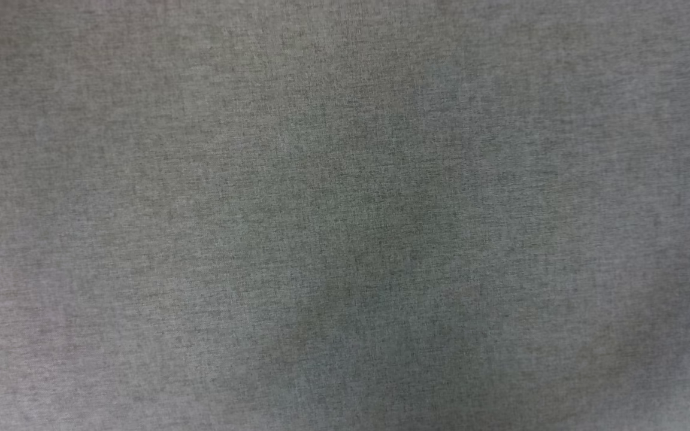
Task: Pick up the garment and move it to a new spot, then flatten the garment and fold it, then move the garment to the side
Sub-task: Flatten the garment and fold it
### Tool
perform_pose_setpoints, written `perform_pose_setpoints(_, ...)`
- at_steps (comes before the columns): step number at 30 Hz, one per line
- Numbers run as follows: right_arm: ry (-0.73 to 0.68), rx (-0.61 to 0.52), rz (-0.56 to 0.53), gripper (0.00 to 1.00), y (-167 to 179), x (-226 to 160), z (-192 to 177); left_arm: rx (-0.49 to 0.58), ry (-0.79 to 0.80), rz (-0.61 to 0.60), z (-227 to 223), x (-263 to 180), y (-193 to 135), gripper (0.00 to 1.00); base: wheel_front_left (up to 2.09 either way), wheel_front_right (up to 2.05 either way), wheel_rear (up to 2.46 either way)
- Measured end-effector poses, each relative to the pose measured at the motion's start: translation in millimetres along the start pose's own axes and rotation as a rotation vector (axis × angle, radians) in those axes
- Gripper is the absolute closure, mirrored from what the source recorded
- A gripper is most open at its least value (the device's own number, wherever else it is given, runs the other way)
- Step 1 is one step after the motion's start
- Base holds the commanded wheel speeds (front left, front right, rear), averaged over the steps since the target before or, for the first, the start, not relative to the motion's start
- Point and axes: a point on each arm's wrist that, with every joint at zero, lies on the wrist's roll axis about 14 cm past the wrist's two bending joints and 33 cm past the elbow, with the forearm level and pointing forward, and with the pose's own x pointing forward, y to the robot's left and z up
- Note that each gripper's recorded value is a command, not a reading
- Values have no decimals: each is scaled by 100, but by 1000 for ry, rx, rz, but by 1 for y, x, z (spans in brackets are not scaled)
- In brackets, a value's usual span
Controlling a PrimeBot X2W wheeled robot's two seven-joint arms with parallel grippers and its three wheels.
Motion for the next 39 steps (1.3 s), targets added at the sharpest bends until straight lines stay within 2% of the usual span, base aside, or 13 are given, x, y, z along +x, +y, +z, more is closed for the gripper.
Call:
perform_pose_setpoints(5,118,45,36,100,14,-1,-58,-69,100,6,-53,-22,1,100,0,0,0)
perform_pose_setpoints(12,219,73,72,100,25,-38,-109,-133,167,16,-82,-72,4,100,0,0,0)
perform_pose_setpoints(18,288,125,122,100,48,-101,-142,-171,290,59,-105,-159,12,100,0,0,0)
perform_pose_setpoints(23,357,178,128,100,57,-168,-162,-235,394,127,-111,-249,14,100,0,0,0)
perform_pose_setpoints(33,429,273,98,100,68,-291,-180,-282,542,266,-86,-404,13,100,0,0,0)
perform_pose_setpoints(39,451,342,52,100,74,-352,-184,-332,639,322,-65,-470,1,100,0,0,0)
